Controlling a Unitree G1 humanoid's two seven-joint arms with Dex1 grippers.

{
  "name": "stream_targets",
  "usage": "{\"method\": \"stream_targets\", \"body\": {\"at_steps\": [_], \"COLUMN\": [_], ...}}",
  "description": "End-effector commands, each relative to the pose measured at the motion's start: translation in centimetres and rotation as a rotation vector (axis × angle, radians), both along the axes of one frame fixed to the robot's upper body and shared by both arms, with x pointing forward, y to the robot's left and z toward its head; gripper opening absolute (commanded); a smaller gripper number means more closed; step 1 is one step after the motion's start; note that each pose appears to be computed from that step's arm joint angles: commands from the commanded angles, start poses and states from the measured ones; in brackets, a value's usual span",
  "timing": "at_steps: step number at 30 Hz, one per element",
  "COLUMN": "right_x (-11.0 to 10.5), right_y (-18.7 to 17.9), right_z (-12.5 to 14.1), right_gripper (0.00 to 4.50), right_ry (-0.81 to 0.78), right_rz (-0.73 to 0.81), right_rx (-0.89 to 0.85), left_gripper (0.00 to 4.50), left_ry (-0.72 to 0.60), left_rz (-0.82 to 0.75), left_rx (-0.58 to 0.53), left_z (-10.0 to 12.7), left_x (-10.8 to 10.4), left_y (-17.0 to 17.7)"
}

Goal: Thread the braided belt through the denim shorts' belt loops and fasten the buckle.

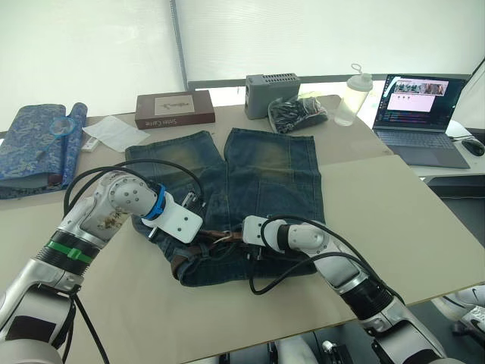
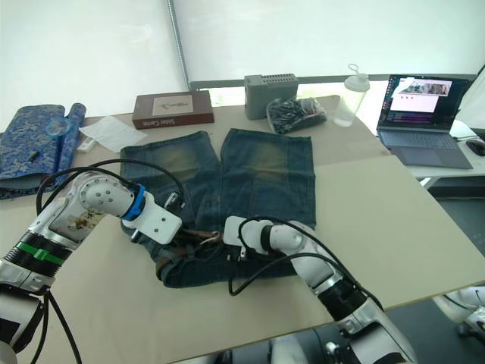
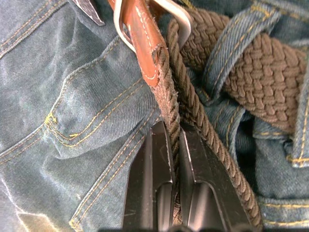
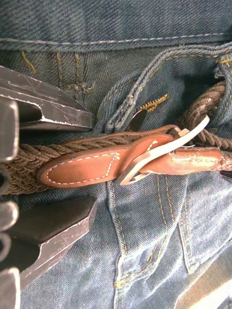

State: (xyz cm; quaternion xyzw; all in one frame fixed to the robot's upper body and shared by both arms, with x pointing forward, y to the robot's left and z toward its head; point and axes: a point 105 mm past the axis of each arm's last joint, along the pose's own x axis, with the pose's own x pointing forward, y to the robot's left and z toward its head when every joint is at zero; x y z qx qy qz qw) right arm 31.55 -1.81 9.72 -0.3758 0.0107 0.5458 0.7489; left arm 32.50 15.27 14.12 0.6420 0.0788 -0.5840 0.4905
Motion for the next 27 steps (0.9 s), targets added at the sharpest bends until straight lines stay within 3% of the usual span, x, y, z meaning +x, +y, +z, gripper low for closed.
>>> {"method": "stream_targets", "body": {"at_steps": [1, 13, 18, 27], "right_x": [0.0, 0.1, 0.2, -1.0], "right_y": [0.1, 0.3, 0.2, -1.4], "right_z": [1.6, 1.7, 1.8, 2.5], "right_gripper": [2.19, 2.19, 2.19, 2.19], "right_ry": [-0.037, -0.041, -0.034, 0.107], "right_rz": [0.002, 0.009, -0.012, -0.045], "right_rx": [0.042, 0.04, 0.058, 0.141], "left_gripper": [0.0, 0.0, 0.0, 0.0], "left_ry": [-0.075, -0.06, 0.084, 0.149], "left_rz": [-0.032, -0.179, -0.087, 0.011], "left_rx": [0.015, -0.069, -0.177, -0.216], "left_z": [1.2, 1.9, 1.6, -0.1], "left_x": [0.7, -0.6, -1.8, -2.6], "left_y": [-0.4, -4.7, -5.4, -5.3]}}
